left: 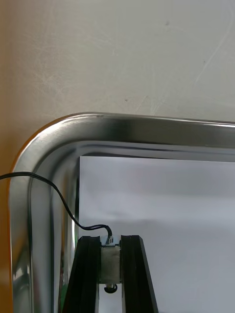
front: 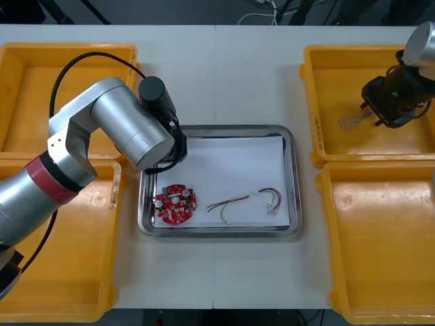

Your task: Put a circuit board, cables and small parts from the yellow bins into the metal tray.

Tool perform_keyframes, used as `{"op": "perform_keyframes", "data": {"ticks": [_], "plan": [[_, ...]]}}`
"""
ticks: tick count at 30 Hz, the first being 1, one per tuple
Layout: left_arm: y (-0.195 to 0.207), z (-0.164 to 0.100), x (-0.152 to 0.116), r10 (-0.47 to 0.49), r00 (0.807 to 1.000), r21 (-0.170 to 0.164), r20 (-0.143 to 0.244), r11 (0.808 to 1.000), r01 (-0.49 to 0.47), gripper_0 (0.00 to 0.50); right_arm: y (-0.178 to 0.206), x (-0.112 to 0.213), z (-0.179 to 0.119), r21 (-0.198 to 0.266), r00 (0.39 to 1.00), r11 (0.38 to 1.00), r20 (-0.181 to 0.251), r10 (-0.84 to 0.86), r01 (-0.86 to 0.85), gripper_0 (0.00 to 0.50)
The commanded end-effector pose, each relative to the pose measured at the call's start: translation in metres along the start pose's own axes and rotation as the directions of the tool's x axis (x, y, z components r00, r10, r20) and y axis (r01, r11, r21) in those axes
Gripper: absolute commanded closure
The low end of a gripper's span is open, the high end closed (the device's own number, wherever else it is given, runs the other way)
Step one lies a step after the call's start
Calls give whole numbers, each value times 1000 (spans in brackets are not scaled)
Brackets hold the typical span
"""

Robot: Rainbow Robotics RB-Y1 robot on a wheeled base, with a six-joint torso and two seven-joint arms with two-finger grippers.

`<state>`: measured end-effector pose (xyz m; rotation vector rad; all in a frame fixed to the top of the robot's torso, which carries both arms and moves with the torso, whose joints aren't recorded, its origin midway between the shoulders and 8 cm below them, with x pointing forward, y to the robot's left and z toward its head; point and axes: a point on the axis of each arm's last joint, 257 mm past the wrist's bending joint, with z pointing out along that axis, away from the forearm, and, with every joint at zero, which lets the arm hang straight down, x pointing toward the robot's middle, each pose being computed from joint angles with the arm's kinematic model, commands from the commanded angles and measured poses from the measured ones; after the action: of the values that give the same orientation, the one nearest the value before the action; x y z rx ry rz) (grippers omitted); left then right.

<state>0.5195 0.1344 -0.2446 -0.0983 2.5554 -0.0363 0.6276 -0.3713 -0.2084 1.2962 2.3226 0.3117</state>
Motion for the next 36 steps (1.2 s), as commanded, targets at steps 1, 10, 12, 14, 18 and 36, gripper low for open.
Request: {"op": "perform_keyframes", "data": {"ticks": [1, 10, 12, 14, 18, 36], "plan": [[-22, -10, -20, -40, 998, 29, 51, 999, 39, 500, 25, -4, -9, -61, 1000, 998, 9, 26, -26, 0], [-26, -10, -23, -48, 997, 46, 60, 998, 46, 497, 42, -4, -17, -82, 1000, 996, 8, 30, -29, 0], [-28, -11, -23, -54, 997, 53, 60, 997, 51, 360, 40, -4, -12, -85, 999, 996, 5, 39, -38, 0], [-29, -11, -24, -61, 996, 60, 64, 997, 57, 33, 38, -3, -8, -84, 999, 995, 5, 44, -43, 0], [-30, -11, -26, -72, 995, 65, 69, 996, 68, 0, 34, -2, -3, -79, 999, 996, 3, 48, -48, 0], [-42, -18, -31, -105, 991, 105, 85, 990, 96, 0, 11, 23, 21, -64, 993, 994, -77, 89, -94, 391]]}}
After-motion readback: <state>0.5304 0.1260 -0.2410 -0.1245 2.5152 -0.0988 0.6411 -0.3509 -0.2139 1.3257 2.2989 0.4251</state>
